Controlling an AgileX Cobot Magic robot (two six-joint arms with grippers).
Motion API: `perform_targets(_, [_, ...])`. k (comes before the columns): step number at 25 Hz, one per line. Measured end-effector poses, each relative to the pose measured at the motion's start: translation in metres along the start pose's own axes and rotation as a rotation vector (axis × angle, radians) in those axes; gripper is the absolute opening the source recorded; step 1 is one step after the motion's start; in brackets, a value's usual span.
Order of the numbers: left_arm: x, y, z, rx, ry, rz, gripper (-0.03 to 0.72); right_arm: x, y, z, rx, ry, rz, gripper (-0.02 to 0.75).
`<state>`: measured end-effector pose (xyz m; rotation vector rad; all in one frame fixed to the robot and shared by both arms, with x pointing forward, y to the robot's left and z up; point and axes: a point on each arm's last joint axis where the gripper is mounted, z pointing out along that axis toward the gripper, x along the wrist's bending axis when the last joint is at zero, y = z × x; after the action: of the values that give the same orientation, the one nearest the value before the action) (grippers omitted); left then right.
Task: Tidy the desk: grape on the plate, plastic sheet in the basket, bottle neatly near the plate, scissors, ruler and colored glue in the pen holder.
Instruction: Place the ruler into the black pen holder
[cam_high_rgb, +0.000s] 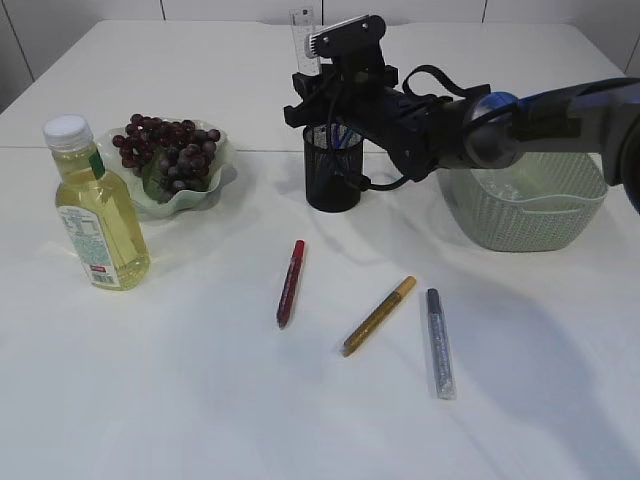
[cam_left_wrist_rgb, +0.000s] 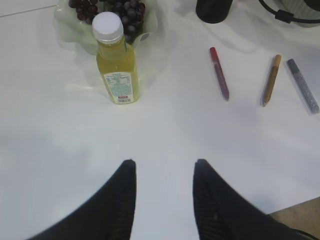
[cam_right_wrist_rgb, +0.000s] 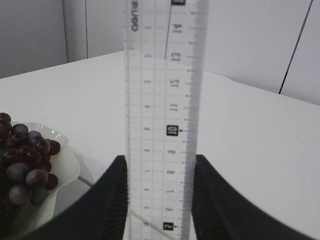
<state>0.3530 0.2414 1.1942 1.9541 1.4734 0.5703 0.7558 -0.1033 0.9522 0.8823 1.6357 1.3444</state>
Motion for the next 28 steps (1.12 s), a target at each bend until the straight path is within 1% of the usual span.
perform_targets(23, [-0.0002, 0.0006, 0.0, -0.006, -0.002, 0.0, 0.251, -0.0003, -0.0042, 0.0009, -0.004, -0.001, 0.001, 0.301])
perform_targets(28, [-0.0002, 0.0006, 0.0, -0.006, -0.002, 0.0, 0.249, -0.0007, -0.0048, 0.0011, 0.007, -0.003, 0.007, 0.311])
